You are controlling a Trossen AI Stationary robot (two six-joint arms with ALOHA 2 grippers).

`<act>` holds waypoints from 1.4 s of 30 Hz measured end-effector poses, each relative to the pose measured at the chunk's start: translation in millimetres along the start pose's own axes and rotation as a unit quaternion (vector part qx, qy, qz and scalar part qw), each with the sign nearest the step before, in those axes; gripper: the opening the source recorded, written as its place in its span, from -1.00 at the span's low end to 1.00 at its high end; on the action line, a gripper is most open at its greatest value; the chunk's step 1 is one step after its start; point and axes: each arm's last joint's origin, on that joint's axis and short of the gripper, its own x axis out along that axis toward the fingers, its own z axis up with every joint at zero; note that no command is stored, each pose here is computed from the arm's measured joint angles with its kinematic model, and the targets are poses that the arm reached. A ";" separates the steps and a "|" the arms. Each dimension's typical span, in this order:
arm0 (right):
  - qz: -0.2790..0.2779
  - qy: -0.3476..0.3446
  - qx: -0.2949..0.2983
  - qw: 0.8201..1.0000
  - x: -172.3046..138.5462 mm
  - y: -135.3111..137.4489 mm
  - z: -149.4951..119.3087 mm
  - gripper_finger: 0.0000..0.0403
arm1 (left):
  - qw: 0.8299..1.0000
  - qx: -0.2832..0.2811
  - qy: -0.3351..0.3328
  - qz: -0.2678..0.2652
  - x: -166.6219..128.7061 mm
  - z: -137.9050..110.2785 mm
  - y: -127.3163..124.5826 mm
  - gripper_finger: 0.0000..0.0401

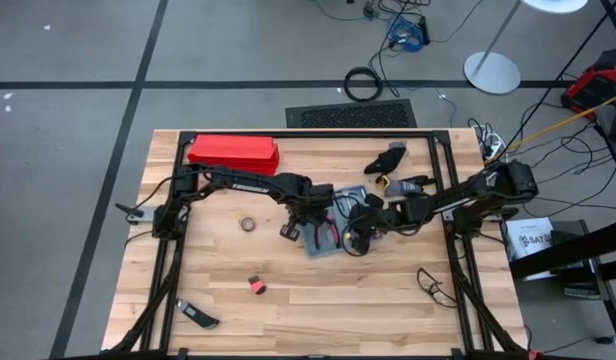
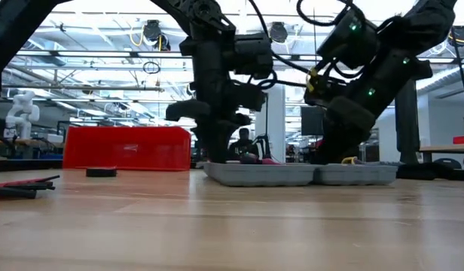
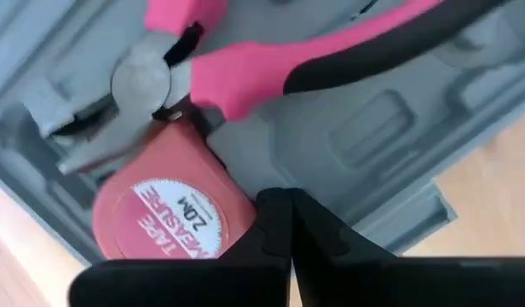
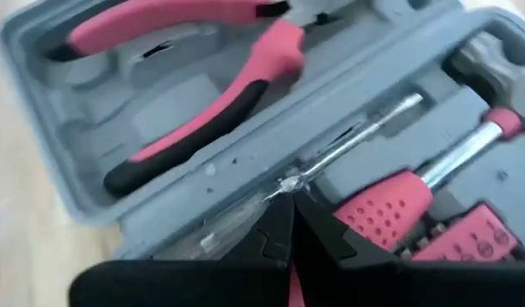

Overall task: Prefit tool cases
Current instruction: Put the orange pliers into the gray pre-fit tool case

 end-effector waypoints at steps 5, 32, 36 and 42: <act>0.007 -0.047 -0.013 0.999 -14.1 7.9 19.6 -1.00 | 1.000 -0.007 0.011 -0.006 1.3 -2.9 -1.3 -0.99; 0.013 -0.027 -0.159 0.987 36.2 46.9 77.6 -1.00 | 1.000 0.009 0.008 -0.018 2.4 -8.7 6.2 -0.99; -0.008 -0.005 -0.154 0.988 26.1 43.8 75.2 -1.00 | 1.000 0.017 0.007 -0.019 2.4 -8.8 6.5 -0.99; -0.015 -0.009 -0.151 0.988 25.2 43.7 76.0 -1.00 | 1.000 0.018 0.008 -0.019 2.5 -8.9 6.5 -0.99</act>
